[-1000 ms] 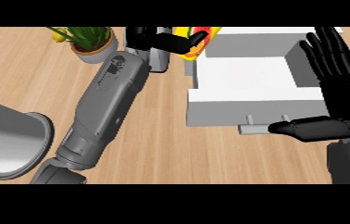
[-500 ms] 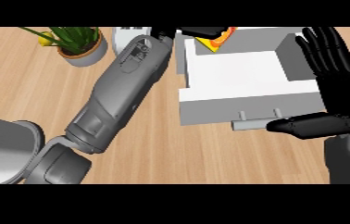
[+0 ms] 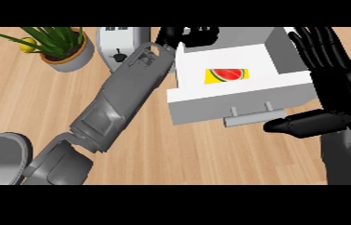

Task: Pick up the cup, place it into the drawer and close the drawer

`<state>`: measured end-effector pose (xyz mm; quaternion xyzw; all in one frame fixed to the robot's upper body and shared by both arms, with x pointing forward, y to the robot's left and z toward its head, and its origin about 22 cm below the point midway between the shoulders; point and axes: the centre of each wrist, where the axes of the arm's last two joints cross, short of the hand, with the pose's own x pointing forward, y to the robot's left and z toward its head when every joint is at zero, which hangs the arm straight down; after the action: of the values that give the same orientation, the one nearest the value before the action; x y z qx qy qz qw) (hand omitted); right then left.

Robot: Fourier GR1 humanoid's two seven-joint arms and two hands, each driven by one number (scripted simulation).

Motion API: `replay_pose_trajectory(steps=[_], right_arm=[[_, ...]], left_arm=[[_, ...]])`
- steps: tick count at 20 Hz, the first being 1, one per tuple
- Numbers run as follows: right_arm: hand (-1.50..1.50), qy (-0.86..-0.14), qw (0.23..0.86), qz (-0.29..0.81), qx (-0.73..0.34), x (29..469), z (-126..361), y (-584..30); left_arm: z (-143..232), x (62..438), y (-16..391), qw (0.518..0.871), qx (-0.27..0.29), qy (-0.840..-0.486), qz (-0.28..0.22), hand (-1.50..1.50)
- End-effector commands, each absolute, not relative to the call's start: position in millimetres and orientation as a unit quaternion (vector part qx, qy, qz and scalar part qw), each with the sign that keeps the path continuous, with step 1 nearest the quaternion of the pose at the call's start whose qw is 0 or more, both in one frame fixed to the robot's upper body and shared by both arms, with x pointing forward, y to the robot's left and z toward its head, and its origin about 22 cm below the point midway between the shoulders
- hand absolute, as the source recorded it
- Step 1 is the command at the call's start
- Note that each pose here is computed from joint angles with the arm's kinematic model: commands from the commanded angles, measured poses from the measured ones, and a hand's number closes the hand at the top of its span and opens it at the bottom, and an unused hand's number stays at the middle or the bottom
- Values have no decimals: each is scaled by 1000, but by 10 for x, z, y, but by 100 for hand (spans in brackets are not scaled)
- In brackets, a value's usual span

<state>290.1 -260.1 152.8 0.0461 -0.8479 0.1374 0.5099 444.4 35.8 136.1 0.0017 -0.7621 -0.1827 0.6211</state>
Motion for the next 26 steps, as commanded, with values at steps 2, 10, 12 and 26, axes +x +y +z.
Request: replay_pose_trajectory(steps=[2, 10, 12, 26], right_arm=[[-150, -854, 494, 155, 58, 2989, 1670, -2457], [-150, -832, 489, 199, 169, 3045, 1644, -2247], [150, -818, 481, 239, 206, 3044, 1618, -2197], [-150, -674, 538, 501, 80, 2792, 1399, -2244]], left_arm=[[1257, 4434, 371, 631, 13, -744, -218, 150], [1128, 4365, 414, 621, -61, -771, -127, -150], [1186, 4360, 383, 606, -78, -784, -111, -150], [1266, 4394, 394, 572, -97, -814, -10, -150]])
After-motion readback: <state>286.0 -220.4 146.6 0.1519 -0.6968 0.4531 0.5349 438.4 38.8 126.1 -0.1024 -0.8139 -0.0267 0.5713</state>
